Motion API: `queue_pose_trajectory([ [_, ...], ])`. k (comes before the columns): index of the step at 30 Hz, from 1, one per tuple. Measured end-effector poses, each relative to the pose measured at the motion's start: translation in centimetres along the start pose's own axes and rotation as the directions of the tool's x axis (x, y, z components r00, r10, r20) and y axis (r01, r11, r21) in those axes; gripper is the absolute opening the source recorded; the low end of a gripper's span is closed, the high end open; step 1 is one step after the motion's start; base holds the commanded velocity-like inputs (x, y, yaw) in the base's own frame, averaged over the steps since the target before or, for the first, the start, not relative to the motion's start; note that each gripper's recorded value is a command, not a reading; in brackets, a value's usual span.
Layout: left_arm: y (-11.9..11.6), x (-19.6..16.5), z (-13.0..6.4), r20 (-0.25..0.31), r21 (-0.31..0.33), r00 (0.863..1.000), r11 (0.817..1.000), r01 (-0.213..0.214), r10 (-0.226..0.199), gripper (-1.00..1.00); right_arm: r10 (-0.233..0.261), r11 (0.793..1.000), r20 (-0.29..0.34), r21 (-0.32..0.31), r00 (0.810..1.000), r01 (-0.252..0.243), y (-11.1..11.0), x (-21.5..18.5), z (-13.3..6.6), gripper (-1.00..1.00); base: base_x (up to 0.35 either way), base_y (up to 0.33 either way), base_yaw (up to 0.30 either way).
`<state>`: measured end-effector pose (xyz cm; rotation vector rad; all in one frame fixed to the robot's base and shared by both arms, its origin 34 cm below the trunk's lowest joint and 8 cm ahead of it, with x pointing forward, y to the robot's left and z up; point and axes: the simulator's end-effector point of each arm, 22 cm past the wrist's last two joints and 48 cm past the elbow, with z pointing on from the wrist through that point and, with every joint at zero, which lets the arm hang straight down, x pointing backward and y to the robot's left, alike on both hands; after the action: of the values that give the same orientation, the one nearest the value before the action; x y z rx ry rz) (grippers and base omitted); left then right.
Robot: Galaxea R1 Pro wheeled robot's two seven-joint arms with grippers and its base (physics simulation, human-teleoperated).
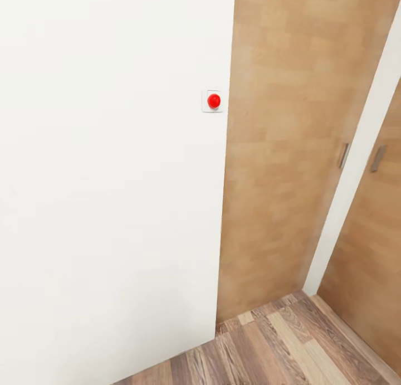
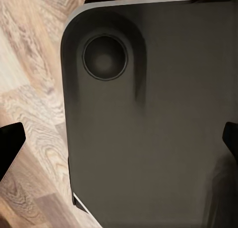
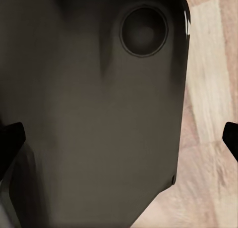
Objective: Put all the toys in the child's room - the three board games (two on the bed and one on the table), the two jigsaw puzzles on the table, and the tennis ball on the table - inside the toy box on the table in the child's room.
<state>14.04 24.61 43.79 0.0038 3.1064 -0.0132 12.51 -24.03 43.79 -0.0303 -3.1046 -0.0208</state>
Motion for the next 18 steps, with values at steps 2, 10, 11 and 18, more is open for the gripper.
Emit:
queue_pose_trajectory([
  [2,0.00,0.00,0.00,0.000,0.000,1.000,1.000,0.000,0.000,1.00,0.000,1.000,0.000,0.000,1.000,0.000,0.00,0.01,0.00,1.00,0.000,0.000,-0.259],
  [10,0.02,0.00,0.00,0.000,0.000,1.000,1.000,0.000,0.000,1.00,0.000,1.000,0.000,0.000,1.000,0.000,0.00,0.02,0.00,1.00,0.000,0.000,-0.259],
  [11,0.04,0.00,0.00,0.000,-0.001,1.000,1.000,0.000,0.000,1.00,0.000,1.000,0.000,0.000,1.000,0.000,0.00,0.02,0.00,1.00,0.000,0.000,-0.259],
  [18,-0.01,0.00,0.00,0.000,0.000,1.000,1.000,0.000,0.000,1.00,0.000,1.000,0.000,-0.001,1.000,0.000,0.07,0.01,0.00,1.00,0.000,0.000,-0.259],
])
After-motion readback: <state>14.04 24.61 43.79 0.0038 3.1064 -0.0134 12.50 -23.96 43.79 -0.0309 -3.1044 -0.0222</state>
